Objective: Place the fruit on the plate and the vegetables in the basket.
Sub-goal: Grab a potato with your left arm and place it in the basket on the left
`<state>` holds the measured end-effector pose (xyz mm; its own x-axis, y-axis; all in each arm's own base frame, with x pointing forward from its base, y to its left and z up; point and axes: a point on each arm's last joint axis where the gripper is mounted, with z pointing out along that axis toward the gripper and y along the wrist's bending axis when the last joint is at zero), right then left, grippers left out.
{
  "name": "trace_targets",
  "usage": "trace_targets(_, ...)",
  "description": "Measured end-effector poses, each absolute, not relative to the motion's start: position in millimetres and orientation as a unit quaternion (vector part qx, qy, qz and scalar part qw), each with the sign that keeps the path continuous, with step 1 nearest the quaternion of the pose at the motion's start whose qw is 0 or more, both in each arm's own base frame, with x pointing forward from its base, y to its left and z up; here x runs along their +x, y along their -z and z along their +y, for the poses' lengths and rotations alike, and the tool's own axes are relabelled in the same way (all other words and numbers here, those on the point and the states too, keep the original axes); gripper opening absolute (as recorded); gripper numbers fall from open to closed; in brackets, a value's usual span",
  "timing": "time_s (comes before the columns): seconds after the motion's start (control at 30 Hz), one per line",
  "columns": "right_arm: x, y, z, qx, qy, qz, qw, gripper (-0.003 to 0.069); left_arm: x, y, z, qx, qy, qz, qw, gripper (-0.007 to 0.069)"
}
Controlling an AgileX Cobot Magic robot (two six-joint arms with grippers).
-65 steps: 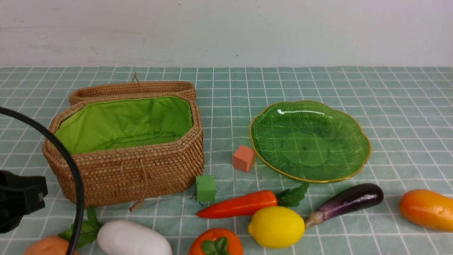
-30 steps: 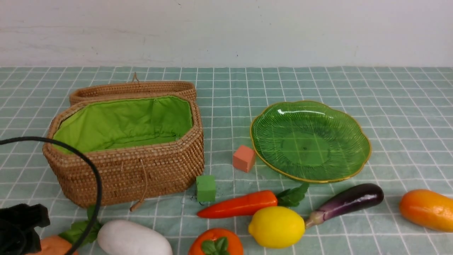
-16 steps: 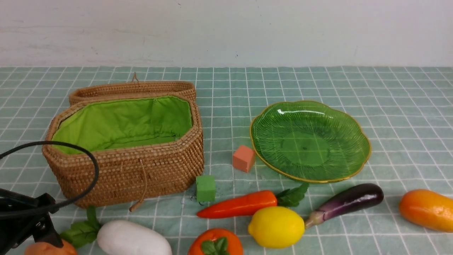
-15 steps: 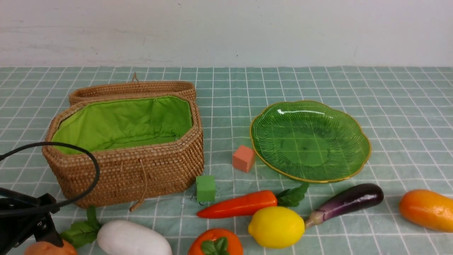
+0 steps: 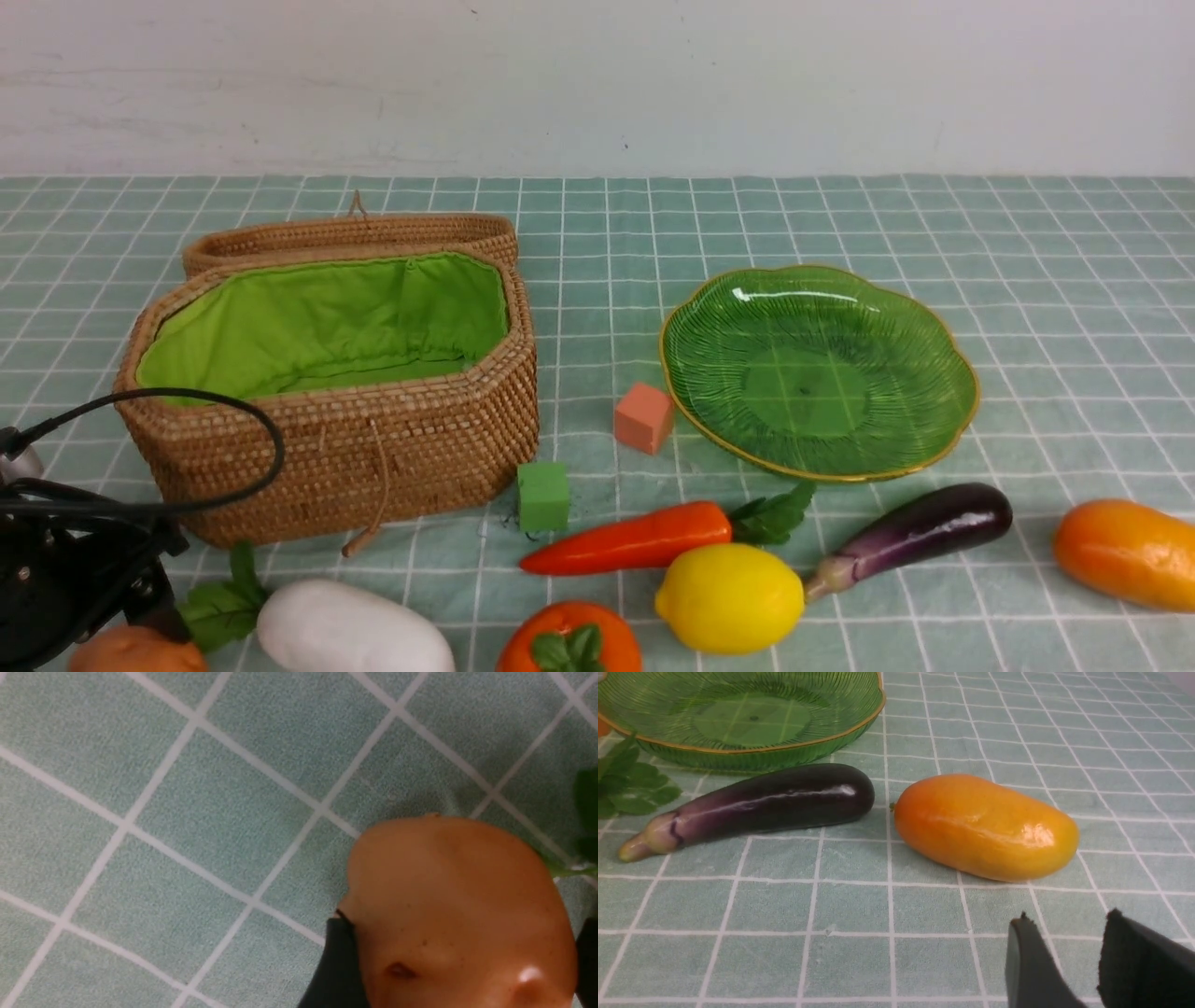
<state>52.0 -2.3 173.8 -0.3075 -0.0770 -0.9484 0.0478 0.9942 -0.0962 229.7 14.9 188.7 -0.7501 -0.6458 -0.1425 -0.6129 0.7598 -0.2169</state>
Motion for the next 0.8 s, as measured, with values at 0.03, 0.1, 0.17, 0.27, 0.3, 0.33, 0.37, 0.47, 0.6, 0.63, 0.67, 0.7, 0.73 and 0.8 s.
trace_targets(0.03,52.0,-173.8,-2.3,-0.009,0.053,0.807,0.588,0.0241,229.6,-188.7,14.9,-0.338,0.078,0.932,0.104,0.057)
trace_targets(0.1,52.0,-173.8,-2.3,-0.009,0.053,0.807,0.588,0.0241,229.4,-188.6,14.9,-0.335,0.078,0.933,0.104,0.057)
trace_targets(0.17,52.0,-173.8,-2.3,-0.009,0.053,0.807,0.588,0.0241,229.4,-188.6,14.9,-0.332,0.077,0.934,0.103,0.057)
trace_targets(0.27,52.0,-173.8,-2.3,-0.009,0.053,0.807,0.588,0.0241,229.4,-188.6,14.9,-0.331,0.077,0.935,0.103,0.057)
trace_targets(0.3,52.0,-173.8,-2.3,-0.009,0.053,0.807,0.588,0.0241,229.4,-188.6,14.9,-0.331,0.077,0.935,0.103,0.057)
trace_targets(0.33,52.0,-173.8,-2.3,-0.009,0.053,0.807,0.588,0.0241,229.2,-188.6,14.8,-0.331,0.077,0.935,0.103,0.057)
trace_targets(0.37,52.0,-173.8,-2.3,-0.009,0.053,0.807,0.588,0.0241,229.3,-188.6,14.9,-0.33,0.077,0.935,0.103,0.057)
trace_targets(0.47,52.0,-173.8,-2.3,-0.009,0.053,0.807,0.588,0.0241,229.2,-188.5,14.8,-0.324,0.076,0.937,0.103,0.057)
trace_targets(0.6,52.0,-173.8,-2.3,-0.009,0.053,0.807,0.588,0.0241,229.0,-188.5,14.7,-0.322,0.076,0.938,0.102,0.057)
trace_targets(0.63,52.0,-173.8,-2.3,-0.009,0.053,0.807,0.588,0.0241,229.0,-188.5,14.7,-0.322,0.076,0.938,0.102,0.057)
trace_targets(0.67,52.0,-173.8,-2.3,-0.009,0.053,0.807,0.588,0.0241,228.8,-188.7,14.7,-0.322,0.076,0.938,0.101,0.057)
trace_targets(0.7,52.0,-173.8,-2.3,-0.009,0.053,0.807,0.588,0.0241,228.7,-189.0,14.7,-0.321,0.076,0.938,0.102,0.057)
trace_targets(0.73,52.0,-173.8,-2.3,-0.009,0.053,0.807,0.588,0.0241,228.4,-189.8,14.6,-0.321,0.076,0.938,0.103,0.057)
trace_targets(0.8,52.0,-173.8,-2.3,-0.009,0.053,0.807,0.588,0.0241,225.1,-192.1,14.2,-0.318,0.076,0.94,0.1,0.057)
